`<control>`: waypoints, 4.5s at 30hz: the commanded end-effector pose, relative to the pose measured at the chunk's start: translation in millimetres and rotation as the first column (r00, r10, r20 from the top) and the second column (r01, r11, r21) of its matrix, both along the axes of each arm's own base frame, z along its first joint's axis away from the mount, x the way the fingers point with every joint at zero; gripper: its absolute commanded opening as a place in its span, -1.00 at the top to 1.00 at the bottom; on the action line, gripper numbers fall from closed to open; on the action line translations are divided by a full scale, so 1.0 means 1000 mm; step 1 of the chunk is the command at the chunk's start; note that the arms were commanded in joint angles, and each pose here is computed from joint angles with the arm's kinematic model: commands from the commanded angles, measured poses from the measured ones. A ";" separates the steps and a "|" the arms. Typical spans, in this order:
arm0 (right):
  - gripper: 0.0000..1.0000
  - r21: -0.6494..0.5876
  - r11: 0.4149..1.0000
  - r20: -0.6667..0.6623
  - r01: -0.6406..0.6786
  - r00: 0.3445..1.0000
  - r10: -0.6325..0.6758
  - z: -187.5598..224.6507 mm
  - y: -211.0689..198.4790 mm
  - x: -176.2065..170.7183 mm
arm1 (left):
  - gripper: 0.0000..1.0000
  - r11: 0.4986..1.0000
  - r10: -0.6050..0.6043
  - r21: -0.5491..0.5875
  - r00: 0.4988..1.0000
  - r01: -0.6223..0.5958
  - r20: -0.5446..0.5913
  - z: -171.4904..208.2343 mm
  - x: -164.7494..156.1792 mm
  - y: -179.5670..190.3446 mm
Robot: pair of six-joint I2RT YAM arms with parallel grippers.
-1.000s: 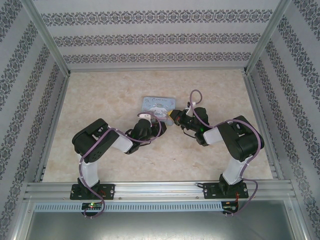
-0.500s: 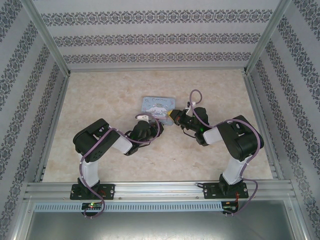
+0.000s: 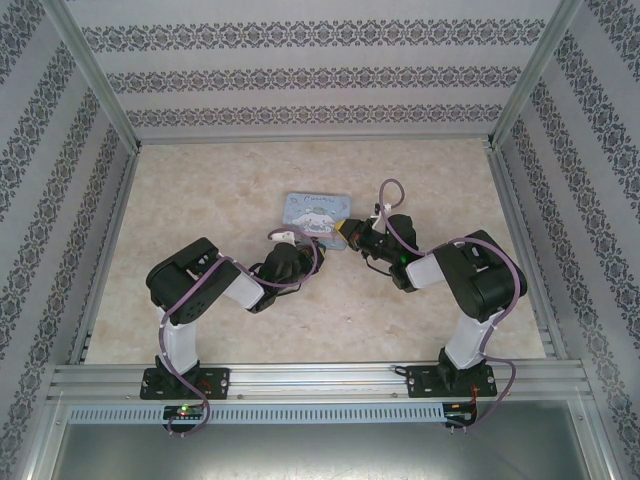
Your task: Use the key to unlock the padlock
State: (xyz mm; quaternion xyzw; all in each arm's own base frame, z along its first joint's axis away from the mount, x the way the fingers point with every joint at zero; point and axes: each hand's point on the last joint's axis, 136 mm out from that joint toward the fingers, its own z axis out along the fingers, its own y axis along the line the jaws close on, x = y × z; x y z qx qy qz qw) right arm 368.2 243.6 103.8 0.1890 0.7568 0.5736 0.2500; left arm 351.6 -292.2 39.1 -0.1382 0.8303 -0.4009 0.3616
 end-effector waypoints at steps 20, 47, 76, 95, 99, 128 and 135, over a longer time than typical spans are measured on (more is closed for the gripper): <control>1.00 -0.014 0.998 0.011 -0.053 0.999 0.053 0.024 -0.020 -0.070 | 1.00 0.995 -0.039 -0.093 0.988 0.025 -0.149 0.032 -0.006 0.000; 1.00 -0.066 0.997 -0.121 0.026 0.992 -0.034 -0.024 -0.016 -0.093 | 1.00 0.916 -0.181 -0.381 0.977 0.125 -0.114 0.070 -0.018 -0.017; 1.00 -0.037 0.998 -0.149 0.045 0.988 -0.050 -0.039 -0.002 -0.065 | 1.00 0.906 -0.201 -0.401 0.972 0.138 -0.121 0.069 -0.021 -0.019; 1.00 0.021 0.998 -0.111 0.058 0.992 -0.055 -0.025 0.003 -0.046 | 1.00 0.925 -0.200 -0.353 0.969 0.139 -0.145 0.057 -0.022 -0.017; 1.00 0.020 0.998 -0.112 0.057 0.992 -0.054 -0.026 0.002 -0.046 | 0.83 0.932 -0.191 -0.338 0.970 0.131 -0.151 0.054 -0.019 -0.016; 1.00 0.044 0.998 -0.126 0.044 0.991 -0.038 -0.032 0.004 -0.050 | -0.14 0.965 -0.116 -0.248 0.986 0.085 -0.116 0.040 -0.013 0.003; 1.00 0.046 0.999 -0.065 0.021 0.998 -0.018 0.005 -0.002 -0.059 | -0.35 0.989 -0.123 0.073 0.991 0.127 -0.061 0.038 -0.021 0.035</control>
